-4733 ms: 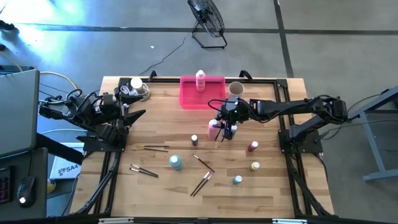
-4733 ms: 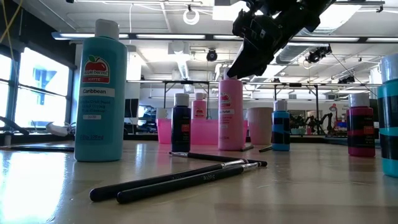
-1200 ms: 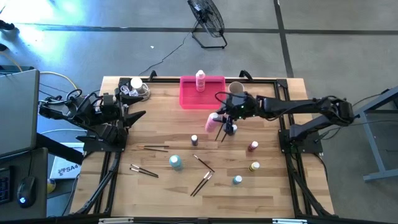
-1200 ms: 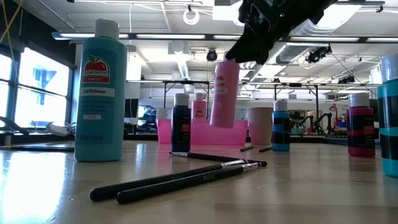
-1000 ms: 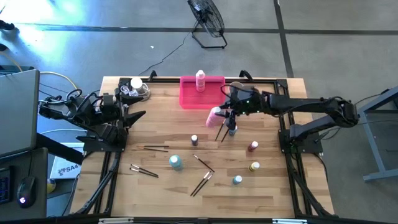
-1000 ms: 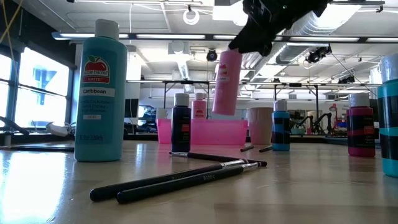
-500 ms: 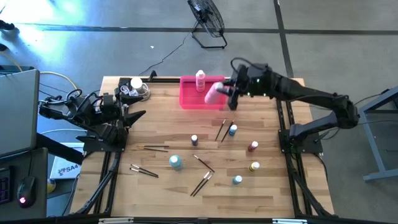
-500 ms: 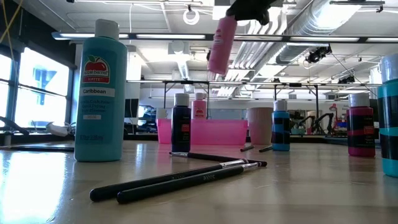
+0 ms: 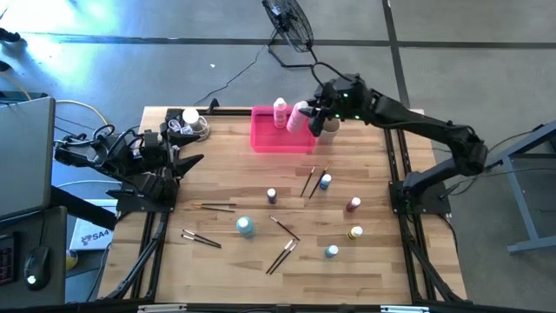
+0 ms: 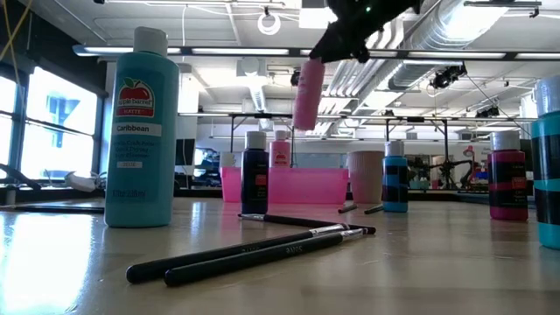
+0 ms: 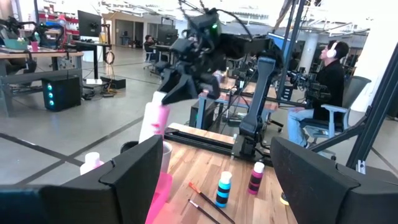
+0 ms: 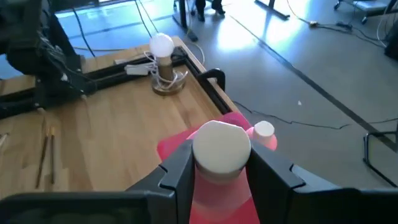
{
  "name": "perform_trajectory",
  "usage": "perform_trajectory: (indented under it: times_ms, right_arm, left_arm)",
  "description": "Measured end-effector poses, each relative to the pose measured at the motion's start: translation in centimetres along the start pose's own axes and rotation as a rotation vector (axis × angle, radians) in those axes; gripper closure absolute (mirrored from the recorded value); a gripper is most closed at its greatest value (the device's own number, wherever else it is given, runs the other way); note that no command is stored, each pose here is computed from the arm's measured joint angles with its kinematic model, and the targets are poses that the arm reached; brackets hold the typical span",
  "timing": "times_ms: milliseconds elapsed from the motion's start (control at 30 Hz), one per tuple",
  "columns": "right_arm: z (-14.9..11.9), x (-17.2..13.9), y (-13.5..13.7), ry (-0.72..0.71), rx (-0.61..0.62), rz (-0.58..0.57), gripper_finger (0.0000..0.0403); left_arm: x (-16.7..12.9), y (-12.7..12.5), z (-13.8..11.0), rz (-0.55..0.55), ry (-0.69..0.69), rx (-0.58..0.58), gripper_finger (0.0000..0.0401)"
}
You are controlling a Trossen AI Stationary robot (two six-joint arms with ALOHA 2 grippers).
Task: Pick & Place Paint Supplies
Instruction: Put the big pink paint bottle into the pink bin
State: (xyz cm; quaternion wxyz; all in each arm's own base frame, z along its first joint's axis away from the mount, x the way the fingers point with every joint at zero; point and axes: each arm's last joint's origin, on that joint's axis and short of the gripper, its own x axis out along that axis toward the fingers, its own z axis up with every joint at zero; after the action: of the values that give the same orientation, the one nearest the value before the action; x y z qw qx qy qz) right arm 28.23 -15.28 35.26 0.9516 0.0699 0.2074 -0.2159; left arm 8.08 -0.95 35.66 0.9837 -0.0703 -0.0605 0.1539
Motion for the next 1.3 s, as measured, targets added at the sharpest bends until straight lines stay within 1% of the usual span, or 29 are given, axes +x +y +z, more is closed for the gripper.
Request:
perform_trajectory:
  times_ms: [100, 400, 533, 733, 1067, 1300]
  right_arm:
    - [-0.6, 1.3, -0.9, 0.032, -0.010, -0.024, 0.0289]
    - [-1.8, 3.7, -3.8, 0.070, 0.030, -0.071, 0.0286]
    - [-2.2, 4.7, -4.6, 0.072, 0.037, -0.083, 0.0288]
    - [-3.4, 6.1, -5.9, 0.121, 0.057, -0.112, 0.0287]
    - [-4.4, 7.6, -7.5, 0.135, 0.076, -0.141, 0.0288]
    - [-4.9, 8.3, -7.7, 0.151, 0.084, -0.142, 0.0283]
  left_arm:
    - [0.0, 0.0, 0.0, -0.003, 0.001, 0.000, 0.0107]
    - [0.0, 0.0, 0.0, -0.002, 0.000, 0.000, 0.0107]
    - [0.0, 0.0, 0.0, -0.002, 0.000, 0.000, 0.0107]
    - [0.0, 0.0, 0.0, -0.002, 0.001, 0.000, 0.0107]
    - [0.0, 0.0, 0.0, -0.002, 0.000, 0.000, 0.0107]
    - [0.0, 0.0, 0.0, 0.002, 0.000, 0.001, 0.0107]
